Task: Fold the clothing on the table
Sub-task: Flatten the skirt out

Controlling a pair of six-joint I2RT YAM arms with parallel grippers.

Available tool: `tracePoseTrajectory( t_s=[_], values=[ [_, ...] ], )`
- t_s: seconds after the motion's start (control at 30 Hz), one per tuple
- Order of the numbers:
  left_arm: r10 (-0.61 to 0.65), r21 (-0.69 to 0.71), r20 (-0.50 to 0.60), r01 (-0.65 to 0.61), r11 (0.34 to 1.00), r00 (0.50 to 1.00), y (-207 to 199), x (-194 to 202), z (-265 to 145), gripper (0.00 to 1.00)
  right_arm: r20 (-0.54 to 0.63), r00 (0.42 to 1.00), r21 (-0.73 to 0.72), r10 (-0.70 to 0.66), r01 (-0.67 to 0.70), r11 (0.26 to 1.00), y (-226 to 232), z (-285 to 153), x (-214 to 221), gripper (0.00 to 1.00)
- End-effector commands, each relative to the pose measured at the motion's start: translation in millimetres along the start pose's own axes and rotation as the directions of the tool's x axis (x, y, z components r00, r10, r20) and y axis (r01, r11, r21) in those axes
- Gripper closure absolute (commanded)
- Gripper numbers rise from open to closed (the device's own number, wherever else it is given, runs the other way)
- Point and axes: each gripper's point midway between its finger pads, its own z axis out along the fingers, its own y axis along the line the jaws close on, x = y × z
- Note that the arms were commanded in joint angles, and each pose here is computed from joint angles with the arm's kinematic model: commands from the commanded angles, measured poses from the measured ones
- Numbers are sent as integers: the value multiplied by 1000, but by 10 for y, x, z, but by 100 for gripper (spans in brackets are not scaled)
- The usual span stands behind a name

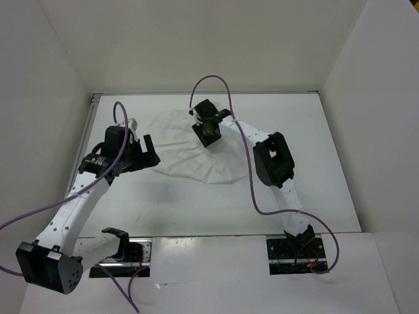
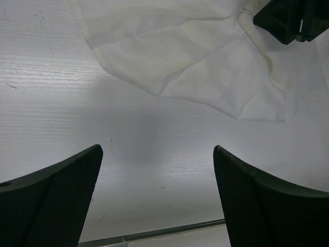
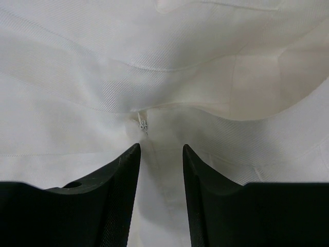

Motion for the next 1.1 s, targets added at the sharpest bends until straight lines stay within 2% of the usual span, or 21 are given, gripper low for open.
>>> tracePoseTrajectory(
  t_s=[0.0, 0.37, 0.43, 0.47, 0.57, 0.63, 0.77, 0.97, 1.0, 1.07],
  values=[
    [8, 16, 6, -8, 1000, 1000, -45, -34, 37, 6, -2, 1000, -10, 10, -10, 1000, -42, 14, -37, 56],
    [26, 12, -4, -26, 1000, 1000, -44, -51, 95, 6, -78, 997, -53, 8, -12, 999, 44, 186, 214, 56],
    [26, 12, -4, -26, 1000, 1000, -44, -51, 95, 6, -108, 994, -66, 7, -14, 998, 71, 261, 310, 61],
    [26, 16, 5, -26, 1000, 1000, -50, -62, 73, 6, -117, 993, -75, 6, -15, 997, 88, 254, 331, 73],
    [26, 16, 5, -26, 1000, 1000, -50, -62, 73, 6, -118, 993, -74, 18, -27, 997, 93, 277, 326, 96],
    [26, 16, 5, -26, 1000, 1000, -40, -41, 66, 6, -104, 994, -62, 19, -25, 998, 69, 227, 279, 100],
    [26, 12, 18, -26, 1000, 999, -29, -52, 16, 6, -27, 998, -8, 53, -54, 999, -26, -83, 46, 100],
    [8, 31, 57, -10, 999, 998, -74, -127, -27, 6, 206, 973, 19, 99, -106, 994, -139, -1285, -577, 100],
    [-1, 49, 66, -2, 999, 998, -115, -155, -27, 6, 295, 948, 18, 120, -131, 991, -170, -1667, -774, 100],
    [-10, 77, 100, 3, 997, 995, -177, -234, -49, 6, 353, 926, 16, 134, -149, 989, -195, -2034, -866, 100]
  ],
)
